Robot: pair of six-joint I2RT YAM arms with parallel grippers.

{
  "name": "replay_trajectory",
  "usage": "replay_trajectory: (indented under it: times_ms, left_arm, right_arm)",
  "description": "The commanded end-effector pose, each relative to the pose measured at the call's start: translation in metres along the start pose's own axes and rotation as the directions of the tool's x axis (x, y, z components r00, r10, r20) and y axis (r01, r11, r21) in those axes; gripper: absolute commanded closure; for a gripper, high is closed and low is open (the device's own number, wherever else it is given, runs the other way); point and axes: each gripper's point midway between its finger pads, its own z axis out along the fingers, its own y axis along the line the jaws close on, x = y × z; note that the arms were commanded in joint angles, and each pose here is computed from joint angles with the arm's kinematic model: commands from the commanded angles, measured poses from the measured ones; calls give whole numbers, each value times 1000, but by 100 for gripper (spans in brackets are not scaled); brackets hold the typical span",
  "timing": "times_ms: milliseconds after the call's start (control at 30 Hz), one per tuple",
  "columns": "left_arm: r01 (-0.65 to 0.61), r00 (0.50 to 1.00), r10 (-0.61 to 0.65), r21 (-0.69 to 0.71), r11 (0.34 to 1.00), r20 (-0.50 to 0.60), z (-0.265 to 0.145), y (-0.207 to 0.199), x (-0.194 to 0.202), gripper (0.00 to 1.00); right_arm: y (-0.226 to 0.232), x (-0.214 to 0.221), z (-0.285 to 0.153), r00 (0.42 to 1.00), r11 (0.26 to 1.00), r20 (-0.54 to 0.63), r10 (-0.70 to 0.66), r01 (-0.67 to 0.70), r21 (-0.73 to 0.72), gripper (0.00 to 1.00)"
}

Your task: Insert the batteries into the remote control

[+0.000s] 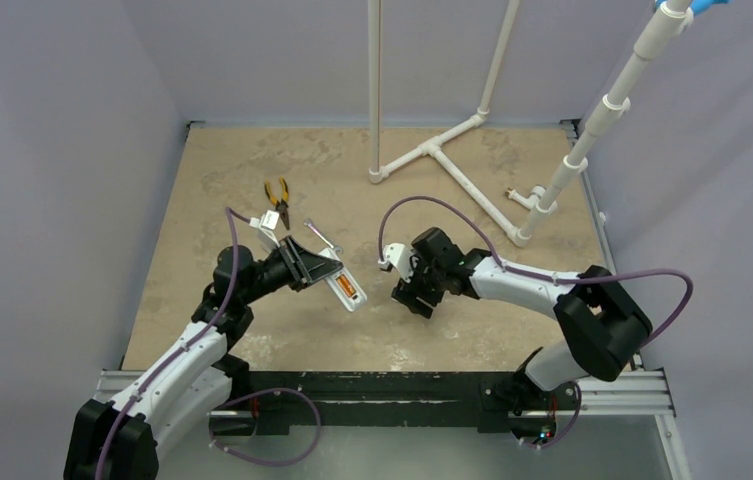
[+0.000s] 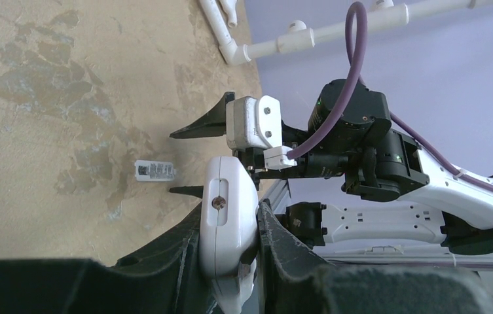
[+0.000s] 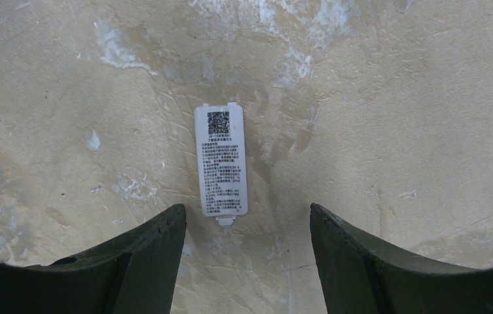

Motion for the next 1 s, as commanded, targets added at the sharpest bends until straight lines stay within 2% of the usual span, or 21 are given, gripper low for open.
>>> replay_trajectory:
  times_ms: [0, 367, 967]
  left_arm:
    - [-42, 998, 39, 78, 996, 39, -2, -26, -14, 100]
    - [-35, 999, 33, 81, 996, 33, -1, -26, -14, 100]
    - [-22, 999, 20, 70, 997, 33, -1, -21, -13, 100]
  right_arm:
    - [-8, -12, -4, 999, 998, 54, -2, -2, 61, 33]
    - [-2, -18, -5, 997, 998, 80, -17, 12, 55, 37]
    - [1, -4, 5, 999, 998, -15, -38, 38, 40, 41]
